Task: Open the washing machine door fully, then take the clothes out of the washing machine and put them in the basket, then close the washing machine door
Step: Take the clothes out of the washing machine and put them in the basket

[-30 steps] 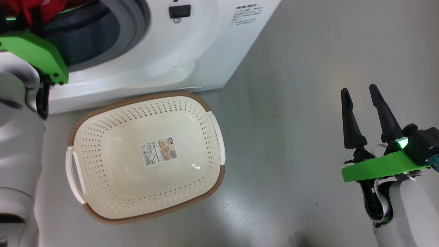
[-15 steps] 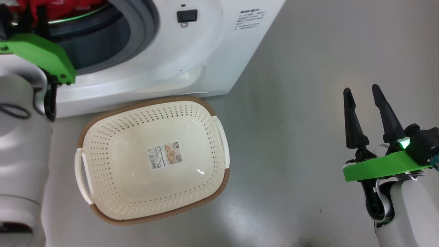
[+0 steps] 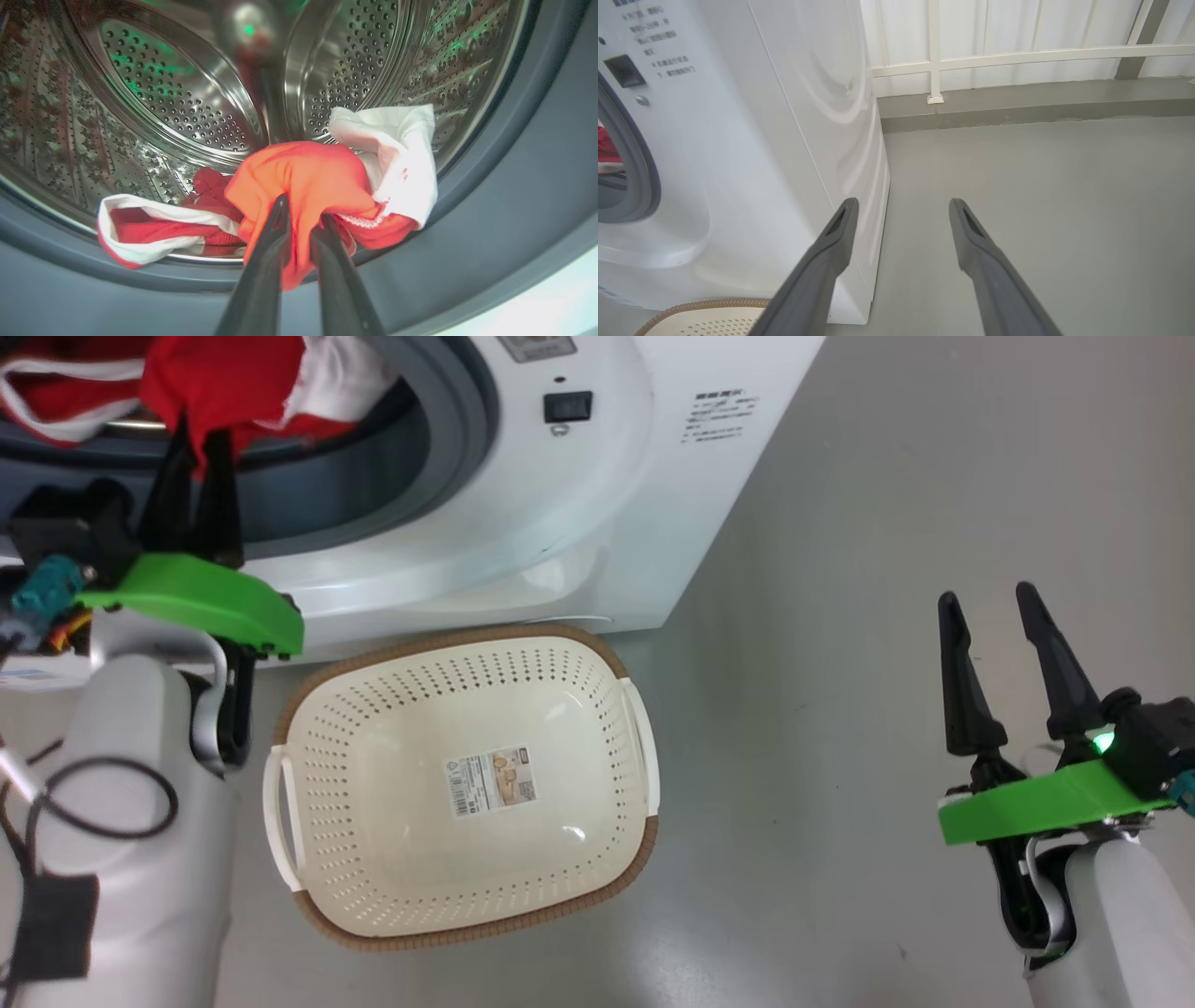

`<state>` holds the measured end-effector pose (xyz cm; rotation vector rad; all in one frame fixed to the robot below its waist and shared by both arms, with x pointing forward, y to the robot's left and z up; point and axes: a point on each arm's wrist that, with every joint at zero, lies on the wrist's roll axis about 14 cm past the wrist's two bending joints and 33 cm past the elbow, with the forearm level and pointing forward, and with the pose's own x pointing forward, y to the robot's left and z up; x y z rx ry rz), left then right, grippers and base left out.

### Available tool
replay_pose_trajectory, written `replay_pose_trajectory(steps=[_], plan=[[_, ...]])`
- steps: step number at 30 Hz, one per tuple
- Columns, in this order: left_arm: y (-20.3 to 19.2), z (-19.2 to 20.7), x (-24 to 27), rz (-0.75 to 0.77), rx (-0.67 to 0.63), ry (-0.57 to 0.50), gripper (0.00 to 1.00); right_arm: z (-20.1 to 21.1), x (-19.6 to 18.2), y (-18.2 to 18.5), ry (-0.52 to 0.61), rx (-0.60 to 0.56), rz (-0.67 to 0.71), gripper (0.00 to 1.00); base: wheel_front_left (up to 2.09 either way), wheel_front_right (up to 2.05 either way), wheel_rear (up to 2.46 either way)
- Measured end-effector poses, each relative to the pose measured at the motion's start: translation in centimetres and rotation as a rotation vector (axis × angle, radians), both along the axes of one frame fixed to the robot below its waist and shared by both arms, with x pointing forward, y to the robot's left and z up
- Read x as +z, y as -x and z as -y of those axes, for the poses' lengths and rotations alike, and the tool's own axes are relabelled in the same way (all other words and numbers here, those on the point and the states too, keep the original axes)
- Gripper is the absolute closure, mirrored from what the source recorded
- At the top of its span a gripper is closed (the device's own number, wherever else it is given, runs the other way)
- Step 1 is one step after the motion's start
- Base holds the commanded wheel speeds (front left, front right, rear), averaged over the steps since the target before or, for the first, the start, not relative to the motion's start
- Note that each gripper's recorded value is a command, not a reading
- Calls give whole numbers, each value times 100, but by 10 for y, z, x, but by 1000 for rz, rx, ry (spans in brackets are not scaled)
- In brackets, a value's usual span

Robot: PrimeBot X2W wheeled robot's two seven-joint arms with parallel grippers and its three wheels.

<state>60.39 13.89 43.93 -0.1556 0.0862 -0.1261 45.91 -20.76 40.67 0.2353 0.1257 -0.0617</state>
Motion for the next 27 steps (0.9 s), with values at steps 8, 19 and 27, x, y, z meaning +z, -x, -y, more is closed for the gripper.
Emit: replay_pose_trajectory(steps=[8, 19, 27], plan=[[27, -11, 27, 92, 32, 40, 100, -10, 0, 4, -5, 24, -3, 0, 0, 0, 0], [57, -29, 59, 206, 77, 56, 100, -14, 9, 2, -4, 35, 20, 0, 0, 0, 0], [75, -36, 94, 319, 97, 63, 100, -14, 10, 8, -5, 35, 14, 0, 0, 0, 0]])
